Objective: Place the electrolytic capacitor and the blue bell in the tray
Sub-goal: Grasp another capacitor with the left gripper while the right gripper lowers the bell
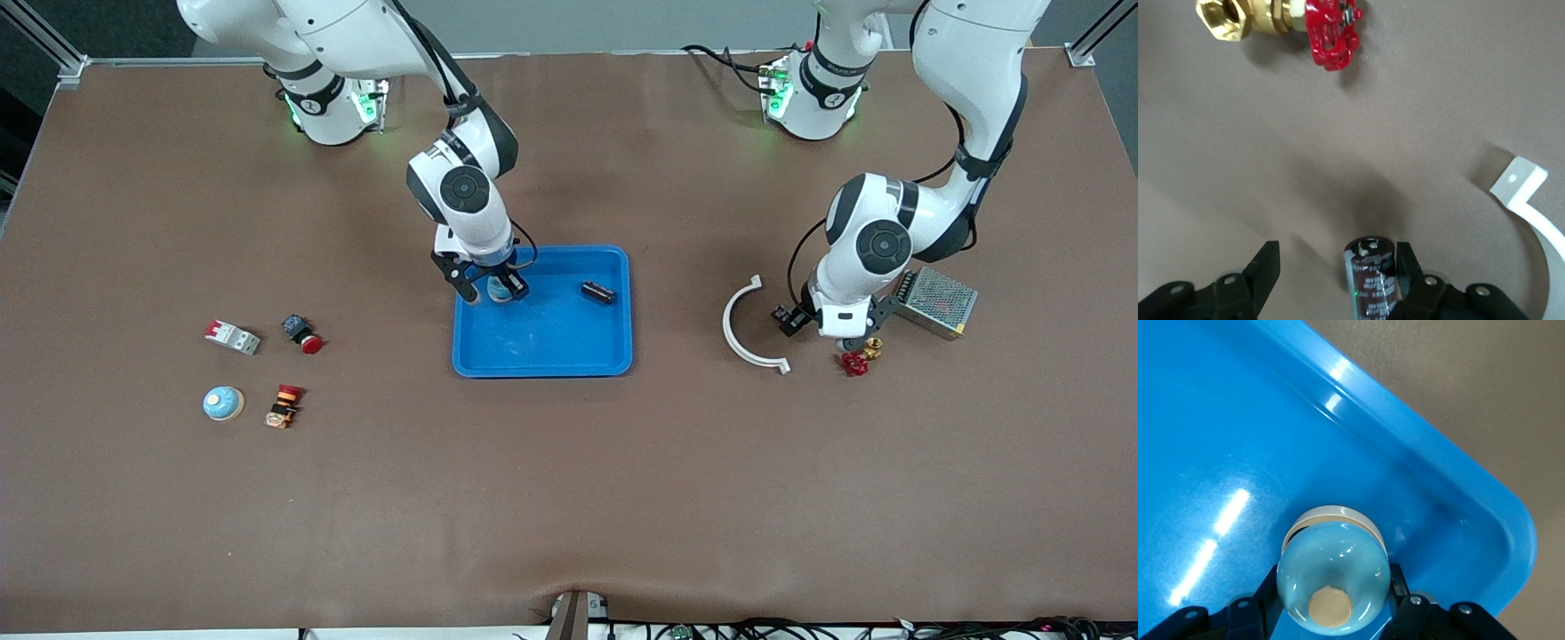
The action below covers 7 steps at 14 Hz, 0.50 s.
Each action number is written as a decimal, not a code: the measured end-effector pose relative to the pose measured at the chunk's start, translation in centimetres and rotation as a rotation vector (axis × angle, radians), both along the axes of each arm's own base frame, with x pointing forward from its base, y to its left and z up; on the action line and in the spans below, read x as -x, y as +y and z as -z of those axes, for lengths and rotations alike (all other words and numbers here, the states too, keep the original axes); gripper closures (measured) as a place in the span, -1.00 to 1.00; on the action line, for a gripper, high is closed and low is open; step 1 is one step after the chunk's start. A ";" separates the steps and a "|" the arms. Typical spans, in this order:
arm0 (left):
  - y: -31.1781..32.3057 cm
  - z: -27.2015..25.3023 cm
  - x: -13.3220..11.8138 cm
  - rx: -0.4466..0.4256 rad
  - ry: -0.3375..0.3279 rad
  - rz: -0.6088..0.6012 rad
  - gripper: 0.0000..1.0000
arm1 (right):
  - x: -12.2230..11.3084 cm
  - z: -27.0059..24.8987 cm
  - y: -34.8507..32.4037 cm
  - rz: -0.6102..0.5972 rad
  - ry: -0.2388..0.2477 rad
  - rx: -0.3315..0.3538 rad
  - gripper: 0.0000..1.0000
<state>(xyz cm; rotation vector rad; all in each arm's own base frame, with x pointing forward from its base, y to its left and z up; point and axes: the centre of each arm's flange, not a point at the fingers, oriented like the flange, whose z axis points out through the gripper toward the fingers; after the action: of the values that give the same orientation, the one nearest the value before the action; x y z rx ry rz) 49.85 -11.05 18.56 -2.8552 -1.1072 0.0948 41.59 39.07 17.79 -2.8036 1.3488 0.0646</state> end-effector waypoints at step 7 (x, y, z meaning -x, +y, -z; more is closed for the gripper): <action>-1.4 0.2 -0.7 0.024 -0.038 -0.046 0.31 | -0.5 0.2 0.3 0.041 -0.003 -0.002 -0.83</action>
<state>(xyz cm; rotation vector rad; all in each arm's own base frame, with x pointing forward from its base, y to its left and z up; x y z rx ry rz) 50.55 -12.45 18.36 -2.8647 -1.1877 0.0568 42.07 39.39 17.62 -2.7717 1.4038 0.0606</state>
